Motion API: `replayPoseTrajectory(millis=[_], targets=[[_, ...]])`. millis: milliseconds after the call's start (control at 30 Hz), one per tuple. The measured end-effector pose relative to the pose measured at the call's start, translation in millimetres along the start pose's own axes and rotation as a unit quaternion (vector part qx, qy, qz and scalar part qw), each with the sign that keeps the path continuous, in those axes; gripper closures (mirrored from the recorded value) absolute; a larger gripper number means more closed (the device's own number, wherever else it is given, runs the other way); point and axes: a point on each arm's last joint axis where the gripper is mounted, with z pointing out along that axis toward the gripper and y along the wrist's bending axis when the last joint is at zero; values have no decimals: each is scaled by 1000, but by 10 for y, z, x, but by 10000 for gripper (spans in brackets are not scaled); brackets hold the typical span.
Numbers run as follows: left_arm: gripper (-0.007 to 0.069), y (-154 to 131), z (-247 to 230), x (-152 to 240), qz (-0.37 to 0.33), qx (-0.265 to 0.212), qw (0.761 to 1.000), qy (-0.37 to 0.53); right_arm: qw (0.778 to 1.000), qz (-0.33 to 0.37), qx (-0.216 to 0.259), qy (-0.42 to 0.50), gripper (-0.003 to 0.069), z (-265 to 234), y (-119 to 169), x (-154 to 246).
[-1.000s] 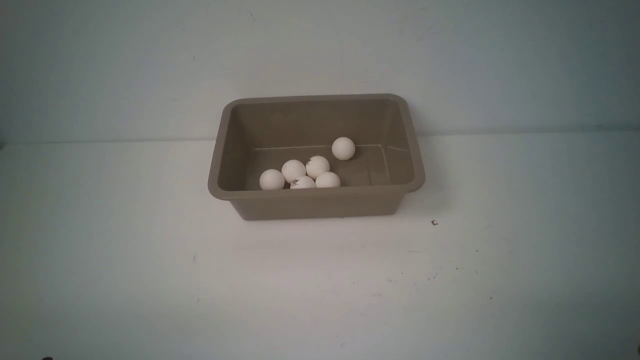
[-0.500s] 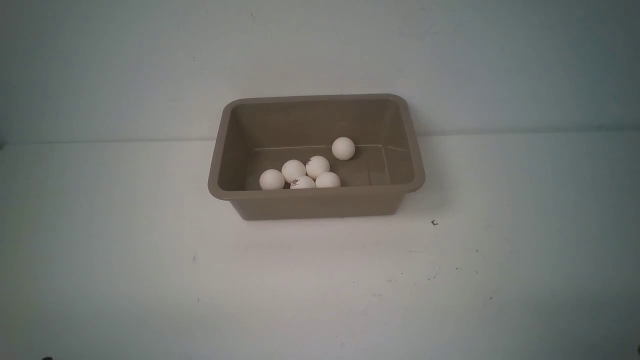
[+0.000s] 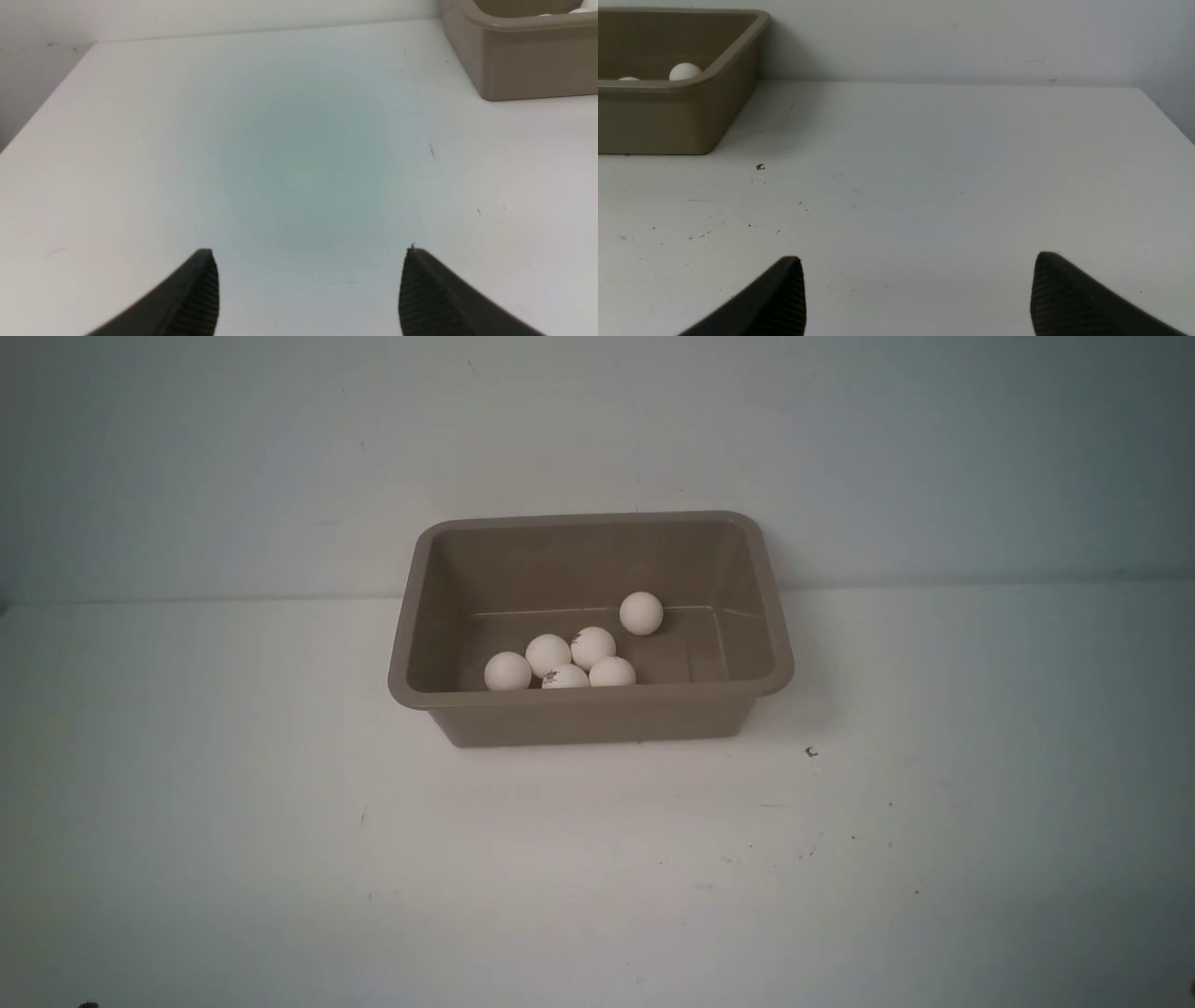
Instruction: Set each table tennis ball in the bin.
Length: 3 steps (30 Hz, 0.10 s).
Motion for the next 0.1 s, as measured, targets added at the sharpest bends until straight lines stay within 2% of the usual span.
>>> replayPoseTrajectory(millis=[100], targets=[[158,0,0,0,0,0,1000,0,1000,0,0,0,69,0,0,0]])
